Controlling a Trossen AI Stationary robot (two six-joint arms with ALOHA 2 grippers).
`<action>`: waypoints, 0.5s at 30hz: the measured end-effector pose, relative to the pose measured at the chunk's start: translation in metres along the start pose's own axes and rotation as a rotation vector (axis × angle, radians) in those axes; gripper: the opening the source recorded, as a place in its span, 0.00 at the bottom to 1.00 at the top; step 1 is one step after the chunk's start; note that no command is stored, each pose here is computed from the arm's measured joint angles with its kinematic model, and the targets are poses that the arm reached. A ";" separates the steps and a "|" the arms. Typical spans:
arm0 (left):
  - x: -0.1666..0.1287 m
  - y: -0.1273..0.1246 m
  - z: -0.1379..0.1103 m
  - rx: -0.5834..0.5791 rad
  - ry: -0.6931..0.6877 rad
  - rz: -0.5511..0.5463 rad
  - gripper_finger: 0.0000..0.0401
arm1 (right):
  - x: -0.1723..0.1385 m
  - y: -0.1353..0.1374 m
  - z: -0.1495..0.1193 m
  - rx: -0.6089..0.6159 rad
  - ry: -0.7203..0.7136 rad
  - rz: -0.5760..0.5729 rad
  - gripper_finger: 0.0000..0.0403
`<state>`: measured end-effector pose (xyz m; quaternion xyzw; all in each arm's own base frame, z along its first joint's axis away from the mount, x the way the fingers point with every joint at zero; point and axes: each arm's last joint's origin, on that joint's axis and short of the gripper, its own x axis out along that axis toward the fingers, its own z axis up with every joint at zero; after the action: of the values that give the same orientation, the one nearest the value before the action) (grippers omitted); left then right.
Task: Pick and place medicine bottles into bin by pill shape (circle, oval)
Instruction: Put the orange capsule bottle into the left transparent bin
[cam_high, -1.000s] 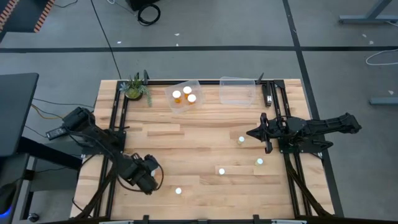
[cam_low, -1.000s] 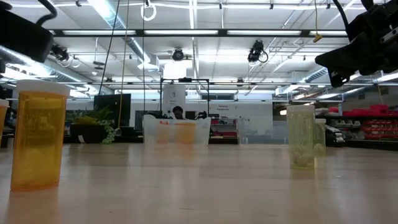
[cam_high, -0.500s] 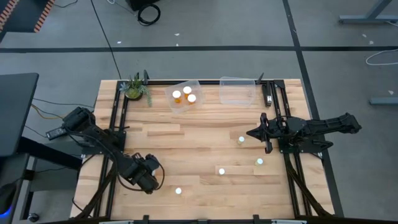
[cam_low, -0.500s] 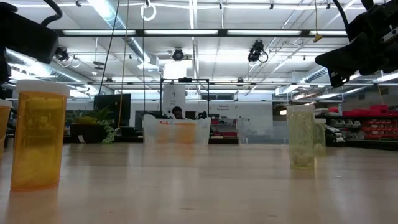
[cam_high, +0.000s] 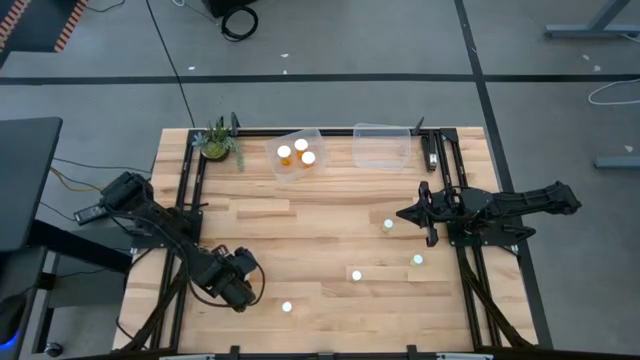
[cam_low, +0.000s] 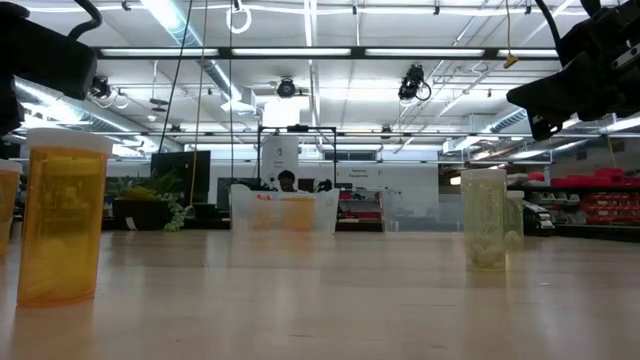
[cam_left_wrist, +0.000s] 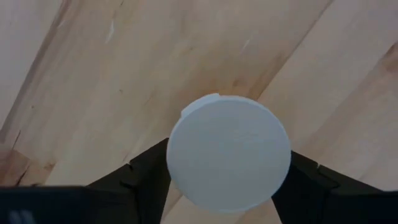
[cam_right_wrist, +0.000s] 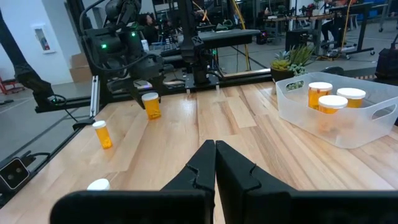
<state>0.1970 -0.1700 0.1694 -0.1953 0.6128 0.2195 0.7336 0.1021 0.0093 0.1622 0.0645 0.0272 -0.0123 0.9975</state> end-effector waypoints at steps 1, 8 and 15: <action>0.000 0.000 0.000 0.000 0.000 0.000 0.59 | 0.000 0.000 0.000 0.000 0.000 0.000 0.05; 0.000 0.000 0.001 0.004 -0.025 0.009 0.51 | 0.000 0.000 0.000 0.000 -0.001 0.000 0.05; 0.000 0.002 0.001 0.022 -0.048 0.028 0.53 | 0.000 0.000 0.000 0.000 0.000 0.000 0.05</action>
<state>0.1970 -0.1677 0.1696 -0.1733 0.6001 0.2279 0.7469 0.1021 0.0093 0.1620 0.0645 0.0274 -0.0124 0.9975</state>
